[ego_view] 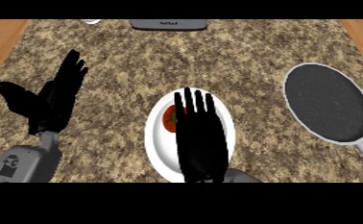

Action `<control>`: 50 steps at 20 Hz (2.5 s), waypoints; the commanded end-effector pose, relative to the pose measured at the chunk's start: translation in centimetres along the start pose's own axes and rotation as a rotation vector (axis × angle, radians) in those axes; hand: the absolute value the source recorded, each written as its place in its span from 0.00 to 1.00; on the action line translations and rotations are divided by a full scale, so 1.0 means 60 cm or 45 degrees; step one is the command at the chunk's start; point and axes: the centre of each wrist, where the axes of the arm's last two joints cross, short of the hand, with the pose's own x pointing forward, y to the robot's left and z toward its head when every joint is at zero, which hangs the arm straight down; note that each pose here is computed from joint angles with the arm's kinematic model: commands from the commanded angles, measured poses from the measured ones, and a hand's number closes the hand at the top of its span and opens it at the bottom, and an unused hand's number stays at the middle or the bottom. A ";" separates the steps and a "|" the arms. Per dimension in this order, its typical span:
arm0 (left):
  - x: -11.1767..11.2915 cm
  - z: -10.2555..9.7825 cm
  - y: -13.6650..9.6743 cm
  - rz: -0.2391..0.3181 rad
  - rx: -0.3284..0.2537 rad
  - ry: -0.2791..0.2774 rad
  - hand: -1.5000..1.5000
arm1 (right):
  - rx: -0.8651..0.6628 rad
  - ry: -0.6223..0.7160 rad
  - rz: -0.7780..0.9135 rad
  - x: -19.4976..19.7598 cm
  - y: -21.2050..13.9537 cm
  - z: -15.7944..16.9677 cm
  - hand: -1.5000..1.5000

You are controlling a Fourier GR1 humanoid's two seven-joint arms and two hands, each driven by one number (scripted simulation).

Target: Pick the tomato from the plate and place it in the pan

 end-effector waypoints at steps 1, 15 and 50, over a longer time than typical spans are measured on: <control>-0.006 0.008 -0.003 -0.024 -0.007 0.005 0.50 | 0.011 0.244 0.177 0.032 -0.012 0.003 0.00; -0.020 0.015 -0.009 0.000 -0.028 0.011 0.50 | 0.082 0.333 0.184 0.068 0.010 -0.061 0.00; -0.011 0.013 0.012 -0.004 -0.016 -0.002 0.50 | 0.108 0.198 0.120 0.031 0.140 -0.182 1.00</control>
